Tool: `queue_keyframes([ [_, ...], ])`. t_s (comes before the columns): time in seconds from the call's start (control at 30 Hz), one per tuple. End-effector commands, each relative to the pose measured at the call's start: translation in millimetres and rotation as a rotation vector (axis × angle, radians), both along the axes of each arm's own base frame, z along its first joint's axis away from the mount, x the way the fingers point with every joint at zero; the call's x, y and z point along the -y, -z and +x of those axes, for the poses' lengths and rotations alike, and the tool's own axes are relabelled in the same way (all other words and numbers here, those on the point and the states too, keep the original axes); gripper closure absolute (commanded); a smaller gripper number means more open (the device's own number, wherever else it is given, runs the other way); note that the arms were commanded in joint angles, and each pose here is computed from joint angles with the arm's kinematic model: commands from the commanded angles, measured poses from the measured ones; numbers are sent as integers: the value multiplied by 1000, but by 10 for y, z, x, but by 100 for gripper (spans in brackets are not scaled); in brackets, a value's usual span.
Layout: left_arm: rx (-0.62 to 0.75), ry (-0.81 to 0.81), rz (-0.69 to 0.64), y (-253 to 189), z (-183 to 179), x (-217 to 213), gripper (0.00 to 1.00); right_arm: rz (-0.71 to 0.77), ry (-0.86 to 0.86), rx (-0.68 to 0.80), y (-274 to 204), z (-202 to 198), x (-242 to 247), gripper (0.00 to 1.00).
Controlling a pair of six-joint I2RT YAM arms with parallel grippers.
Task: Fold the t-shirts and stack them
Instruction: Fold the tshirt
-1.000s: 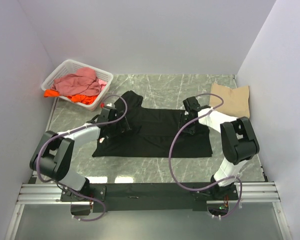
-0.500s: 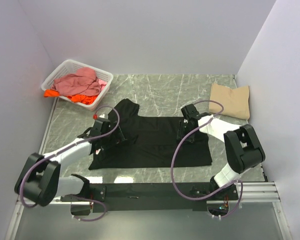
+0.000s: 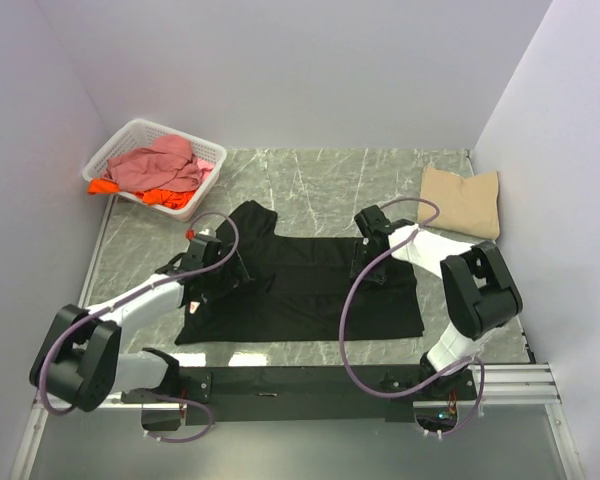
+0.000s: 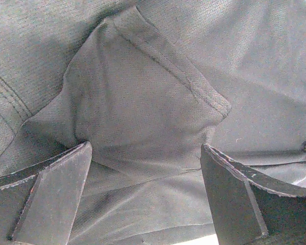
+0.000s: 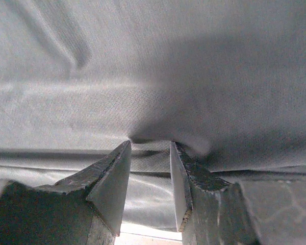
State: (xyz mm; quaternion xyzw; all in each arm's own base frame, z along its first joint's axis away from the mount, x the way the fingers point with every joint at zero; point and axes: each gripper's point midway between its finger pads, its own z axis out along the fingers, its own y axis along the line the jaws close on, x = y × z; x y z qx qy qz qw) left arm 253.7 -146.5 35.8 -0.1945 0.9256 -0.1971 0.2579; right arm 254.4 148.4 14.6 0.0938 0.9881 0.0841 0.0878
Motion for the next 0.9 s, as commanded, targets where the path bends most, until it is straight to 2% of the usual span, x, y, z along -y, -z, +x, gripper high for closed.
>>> queue_keyframes([
  [0.0,-69,18,72,109,-48,-70,5,-79,-8,18,28,149,78,55],
  [0.27,-25,61,90,-145,323,65,4,-83,-21,43,-72,319,33,55],
  [0.43,74,66,107,-667,852,210,3,-78,-37,80,-219,368,28,55],
  [0.47,133,64,92,-922,1039,279,2,-45,-42,101,-322,372,-17,55],
  [0.53,135,49,126,-961,1217,284,1,-26,-43,125,-426,366,-33,54],
  [0.57,184,34,120,-1180,1419,321,1,-5,-44,154,-540,368,-54,53],
  [0.6,184,26,135,-1196,1507,328,1,5,-45,167,-597,361,-60,53],
  [0.63,137,16,177,-1012,1596,307,1,12,-43,178,-643,350,-60,53],
  [0.7,161,-7,200,-1086,1851,336,2,44,-46,209,-781,333,-88,53],
  [0.73,116,-14,238,-863,1924,317,2,54,-42,213,-806,313,-87,53],
  [0.77,138,-28,244,-927,2072,323,3,78,-47,233,-893,294,-114,53],
  [0.8,109,-29,274,-739,2141,317,4,90,-47,236,-921,270,-122,53],
  [0.87,131,-58,308,-744,2328,287,7,121,-40,257,-1016,229,-135,53],
])
